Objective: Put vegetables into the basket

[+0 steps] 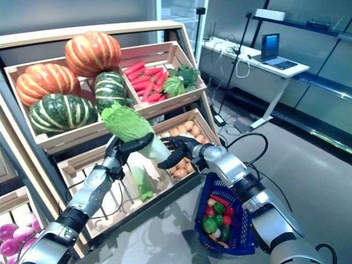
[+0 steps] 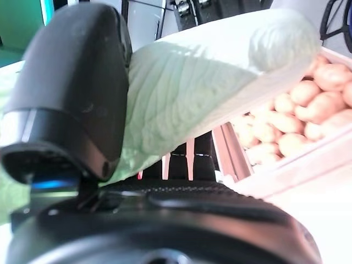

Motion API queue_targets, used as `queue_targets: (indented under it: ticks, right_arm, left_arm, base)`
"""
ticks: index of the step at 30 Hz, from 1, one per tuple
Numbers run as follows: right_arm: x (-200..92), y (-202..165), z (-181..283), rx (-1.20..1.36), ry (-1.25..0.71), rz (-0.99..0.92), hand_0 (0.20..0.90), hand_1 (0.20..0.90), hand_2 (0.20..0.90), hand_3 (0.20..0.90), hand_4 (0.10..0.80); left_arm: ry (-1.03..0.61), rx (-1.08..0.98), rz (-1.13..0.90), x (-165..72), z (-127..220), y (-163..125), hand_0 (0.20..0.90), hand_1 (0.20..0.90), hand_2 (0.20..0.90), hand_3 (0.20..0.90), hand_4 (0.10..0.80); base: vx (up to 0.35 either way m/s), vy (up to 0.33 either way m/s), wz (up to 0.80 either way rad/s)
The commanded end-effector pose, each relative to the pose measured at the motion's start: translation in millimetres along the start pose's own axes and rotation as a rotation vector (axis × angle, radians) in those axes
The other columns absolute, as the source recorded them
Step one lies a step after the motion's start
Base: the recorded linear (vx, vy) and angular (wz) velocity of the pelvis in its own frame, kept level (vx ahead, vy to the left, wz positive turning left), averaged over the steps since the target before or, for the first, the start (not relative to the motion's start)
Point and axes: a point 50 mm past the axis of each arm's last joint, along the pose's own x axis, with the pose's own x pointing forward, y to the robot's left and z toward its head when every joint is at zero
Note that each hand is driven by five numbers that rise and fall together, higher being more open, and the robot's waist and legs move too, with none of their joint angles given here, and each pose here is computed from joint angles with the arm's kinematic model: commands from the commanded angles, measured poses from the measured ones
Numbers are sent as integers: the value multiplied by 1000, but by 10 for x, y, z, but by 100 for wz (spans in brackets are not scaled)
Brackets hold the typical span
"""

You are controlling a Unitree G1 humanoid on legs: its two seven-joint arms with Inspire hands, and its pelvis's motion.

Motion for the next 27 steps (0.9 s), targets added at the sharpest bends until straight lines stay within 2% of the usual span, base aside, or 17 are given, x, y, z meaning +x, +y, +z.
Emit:
queue_targets:
  ticks: [1, 8, 17, 27]
  right_arm:
    - [46, 36, 367, 58, -188, 133, 900, 900, 900, 900, 800]
    - [163, 132, 308, 110, -124, 203, 900, 900, 900, 900, 800]
    - [338, 249, 228, 125, 0, 214, 900, 900, 900, 900, 800]
    - [416, 305, 326, 220, -24, 199, 900, 900, 900, 900, 800]
  left_arm:
    - [-262, 9, -107, 256, 632, -180, 300, 300, 300, 300, 400]
    - [-255, -15, -217, 254, 599, -355, 300, 300, 300, 300, 400]
    - [-287, -107, -361, 222, 651, -712, 300, 300, 300, 300, 400]
    - [-248, -193, -500, 124, 564, -1010, 300, 300, 300, 300, 400]
  base:
    - [0, 0, 0]
    - [1, 1, 0]
    - [15, 9, 5]
    - [0, 0, 0]
